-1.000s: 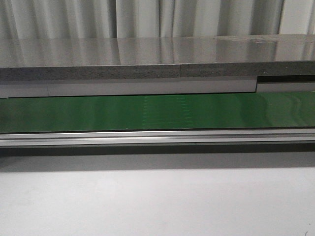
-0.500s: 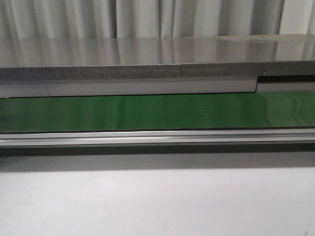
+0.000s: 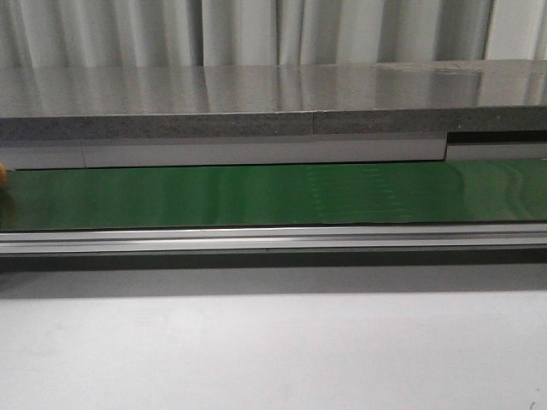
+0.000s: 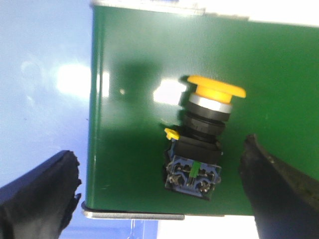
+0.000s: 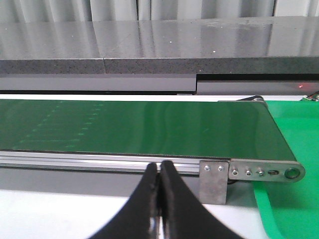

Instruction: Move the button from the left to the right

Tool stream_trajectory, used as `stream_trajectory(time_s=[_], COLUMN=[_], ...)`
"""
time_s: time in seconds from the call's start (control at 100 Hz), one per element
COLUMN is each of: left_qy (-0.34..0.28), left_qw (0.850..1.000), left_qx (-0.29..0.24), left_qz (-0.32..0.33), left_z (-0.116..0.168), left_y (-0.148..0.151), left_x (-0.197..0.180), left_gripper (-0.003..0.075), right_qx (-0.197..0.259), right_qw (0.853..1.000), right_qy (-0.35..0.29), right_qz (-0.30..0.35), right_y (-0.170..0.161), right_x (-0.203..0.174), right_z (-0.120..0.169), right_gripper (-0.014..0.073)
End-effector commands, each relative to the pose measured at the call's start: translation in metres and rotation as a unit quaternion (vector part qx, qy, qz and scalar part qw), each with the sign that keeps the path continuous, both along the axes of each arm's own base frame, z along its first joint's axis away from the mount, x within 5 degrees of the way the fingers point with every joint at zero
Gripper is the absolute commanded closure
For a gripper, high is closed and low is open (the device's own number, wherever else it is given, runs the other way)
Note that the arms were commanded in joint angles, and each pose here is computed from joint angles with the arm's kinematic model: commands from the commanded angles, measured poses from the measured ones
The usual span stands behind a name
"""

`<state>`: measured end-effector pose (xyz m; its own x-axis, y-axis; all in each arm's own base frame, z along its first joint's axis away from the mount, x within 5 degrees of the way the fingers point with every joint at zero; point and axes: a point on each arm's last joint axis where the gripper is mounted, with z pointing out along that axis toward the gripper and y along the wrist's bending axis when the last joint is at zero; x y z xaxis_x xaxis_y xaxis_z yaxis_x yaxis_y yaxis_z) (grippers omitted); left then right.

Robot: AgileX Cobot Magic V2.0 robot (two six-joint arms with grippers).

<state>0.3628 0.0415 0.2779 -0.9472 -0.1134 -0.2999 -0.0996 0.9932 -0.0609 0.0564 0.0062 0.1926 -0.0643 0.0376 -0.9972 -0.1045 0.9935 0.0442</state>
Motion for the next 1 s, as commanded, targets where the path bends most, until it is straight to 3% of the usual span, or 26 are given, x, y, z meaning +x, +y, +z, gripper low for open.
stream_trajectory(time_s=[0.0, 0.24, 0.42, 0.61, 0.99], left_qy=[-0.092, -0.218, -0.314, -0.398, -0.536], left_qw=[0.996, 0.975, 0.948, 0.915, 0.843], left_qx=[0.003, 0.017, 0.021, 0.020, 0.025], left_qz=[-0.009, -0.041, -0.052, -0.060, -0.046], left_z=[0.048, 0.107, 0.120, 0.104, 0.040], left_y=[-0.009, -0.031, -0.044, -0.053, -0.050], left_x=[-0.013, -0.048, -0.087, -0.138, -0.235], left_gripper=[0.0092, 0.0092, 0.0092, 0.0092, 0.0092], right_qx=[0.005, 0.005, 0.005, 0.005, 0.005], right_qw=[0.999, 0.999, 0.999, 0.999, 0.999], right_qy=[-0.051, -0.051, -0.051, -0.051, -0.051], right_qz=[-0.001, -0.001, -0.001, -0.001, -0.001], right_y=[0.000, 0.000, 0.000, 0.000, 0.000], right_x=[0.000, 0.000, 0.000, 0.000, 0.000], right_z=[0.013, 0.013, 0.013, 0.013, 0.013], right_gripper=[0.0662, 0.0662, 0.0662, 0.0662, 0.0662])
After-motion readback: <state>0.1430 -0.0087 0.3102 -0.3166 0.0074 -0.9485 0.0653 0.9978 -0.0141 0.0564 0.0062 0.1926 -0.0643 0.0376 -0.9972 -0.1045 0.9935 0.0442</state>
